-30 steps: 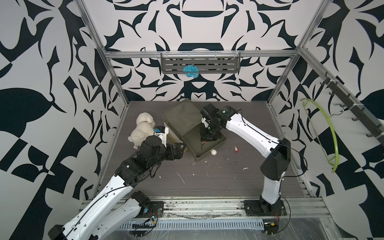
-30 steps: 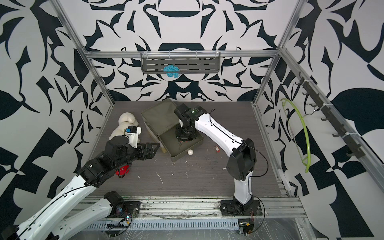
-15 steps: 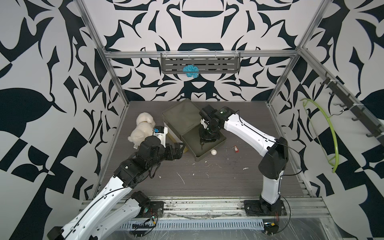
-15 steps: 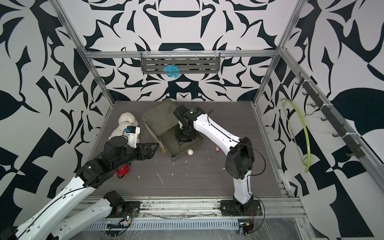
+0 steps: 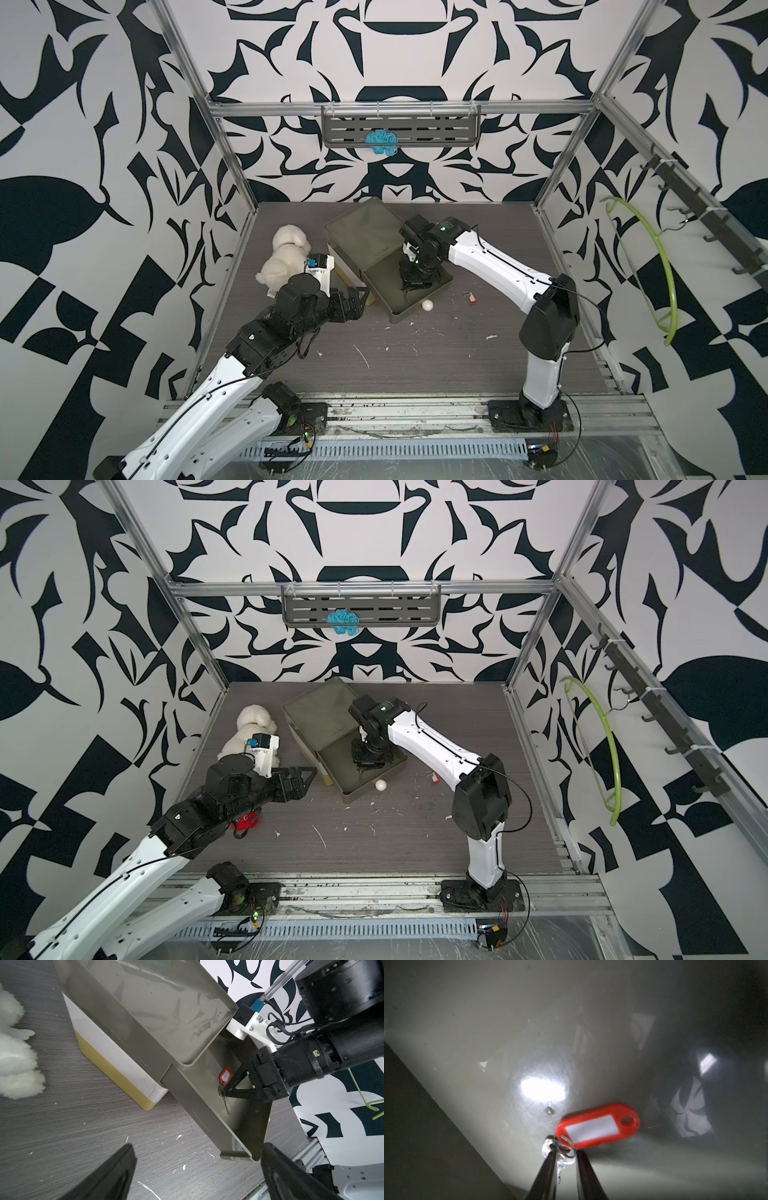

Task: Take the keys out of the drawer
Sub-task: Pick up the key from the drawer, then place the key at the center of the board.

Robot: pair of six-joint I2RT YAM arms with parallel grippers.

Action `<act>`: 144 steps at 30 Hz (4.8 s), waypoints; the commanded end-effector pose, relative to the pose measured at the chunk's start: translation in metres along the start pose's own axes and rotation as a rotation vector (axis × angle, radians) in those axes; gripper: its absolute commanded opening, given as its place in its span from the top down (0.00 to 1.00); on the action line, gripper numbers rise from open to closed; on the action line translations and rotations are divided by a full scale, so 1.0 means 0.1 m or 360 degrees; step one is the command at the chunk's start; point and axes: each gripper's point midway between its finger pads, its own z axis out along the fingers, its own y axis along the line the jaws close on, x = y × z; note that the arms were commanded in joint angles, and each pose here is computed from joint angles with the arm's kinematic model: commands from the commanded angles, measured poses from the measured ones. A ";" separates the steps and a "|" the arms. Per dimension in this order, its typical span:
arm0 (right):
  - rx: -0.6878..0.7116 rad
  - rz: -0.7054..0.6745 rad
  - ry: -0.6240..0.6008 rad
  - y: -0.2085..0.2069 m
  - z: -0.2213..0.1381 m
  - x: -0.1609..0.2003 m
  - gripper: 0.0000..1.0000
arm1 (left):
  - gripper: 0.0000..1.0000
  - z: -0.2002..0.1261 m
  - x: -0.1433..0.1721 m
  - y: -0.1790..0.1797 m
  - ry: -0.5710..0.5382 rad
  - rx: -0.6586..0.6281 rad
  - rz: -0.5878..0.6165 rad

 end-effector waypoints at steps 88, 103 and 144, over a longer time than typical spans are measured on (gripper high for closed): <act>0.0091 0.0884 -0.0368 -2.34 -0.55 0.41 1.00 | 0.01 0.50 0.17 -1.19 0.0202 0.0490 0.0243; 0.0124 0.0914 -0.0126 -2.60 -0.02 0.43 1.00 | 0.01 0.27 0.12 -0.88 0.0076 0.0331 0.0259; 0.0106 0.0940 -0.0006 -2.87 0.40 -0.26 0.95 | 0.01 0.15 0.08 -0.58 -0.0011 0.0141 0.0237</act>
